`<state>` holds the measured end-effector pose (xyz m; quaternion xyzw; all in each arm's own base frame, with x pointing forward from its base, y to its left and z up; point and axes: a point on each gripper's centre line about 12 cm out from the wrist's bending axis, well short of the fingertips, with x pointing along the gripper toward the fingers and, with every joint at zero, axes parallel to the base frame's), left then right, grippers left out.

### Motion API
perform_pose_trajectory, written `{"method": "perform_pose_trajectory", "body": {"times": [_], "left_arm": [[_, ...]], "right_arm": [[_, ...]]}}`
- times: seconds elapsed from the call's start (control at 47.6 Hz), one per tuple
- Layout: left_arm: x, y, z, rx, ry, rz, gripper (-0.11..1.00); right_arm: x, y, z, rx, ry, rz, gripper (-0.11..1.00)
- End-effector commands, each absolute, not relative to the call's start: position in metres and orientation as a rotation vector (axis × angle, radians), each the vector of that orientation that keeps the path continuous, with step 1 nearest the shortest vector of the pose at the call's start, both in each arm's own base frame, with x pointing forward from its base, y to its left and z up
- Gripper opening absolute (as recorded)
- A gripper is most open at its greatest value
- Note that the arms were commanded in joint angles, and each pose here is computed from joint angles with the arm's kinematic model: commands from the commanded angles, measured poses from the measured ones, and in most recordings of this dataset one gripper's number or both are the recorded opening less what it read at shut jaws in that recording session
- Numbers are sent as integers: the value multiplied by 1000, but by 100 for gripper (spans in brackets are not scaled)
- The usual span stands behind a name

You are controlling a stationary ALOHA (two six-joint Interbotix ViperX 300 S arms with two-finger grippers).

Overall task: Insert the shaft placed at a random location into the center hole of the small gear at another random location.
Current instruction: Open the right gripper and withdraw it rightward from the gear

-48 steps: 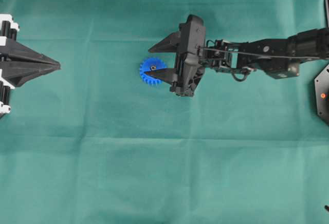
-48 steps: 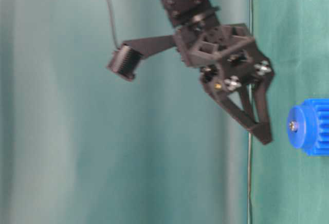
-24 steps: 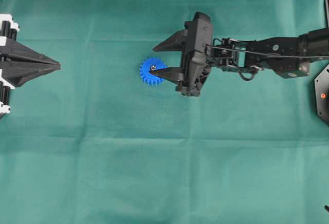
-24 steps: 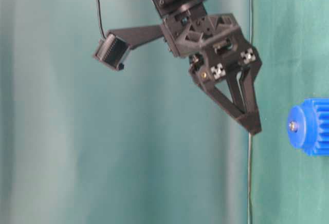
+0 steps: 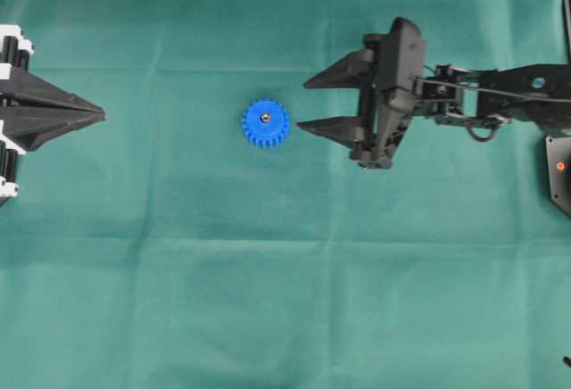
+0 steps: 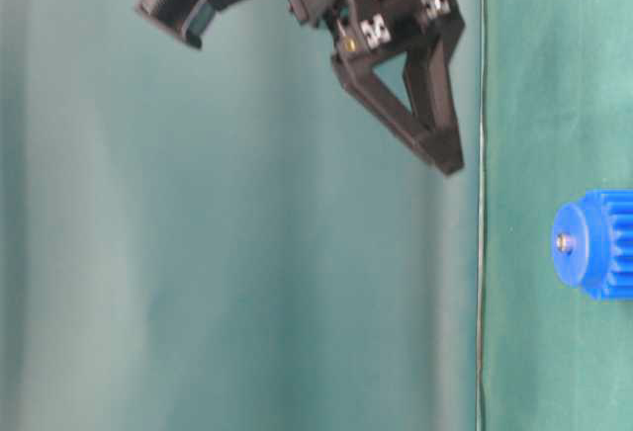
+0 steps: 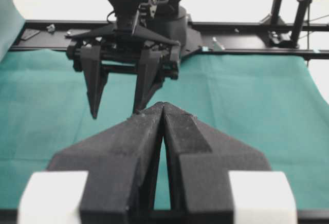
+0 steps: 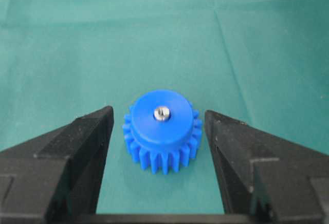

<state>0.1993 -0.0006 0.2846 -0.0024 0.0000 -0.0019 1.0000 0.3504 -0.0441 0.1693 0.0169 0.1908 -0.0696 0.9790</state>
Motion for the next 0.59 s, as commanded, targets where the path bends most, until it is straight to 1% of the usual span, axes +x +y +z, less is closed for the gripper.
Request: {"method": "perform_pose_trajectory", "body": {"times": [0.0, 0.189, 0.568], "left_arm": [[202, -1, 293, -3, -20, -6, 0], [202, -1, 293, -2, -20, -6, 0], [202, -1, 292, -2, -18, -6, 0]], "right_arm": [[347, -42, 183, 28, 346, -136, 71], [336, -40, 188, 29, 334, -134, 71], [335, -38, 190, 26, 329, -127, 71]]}}
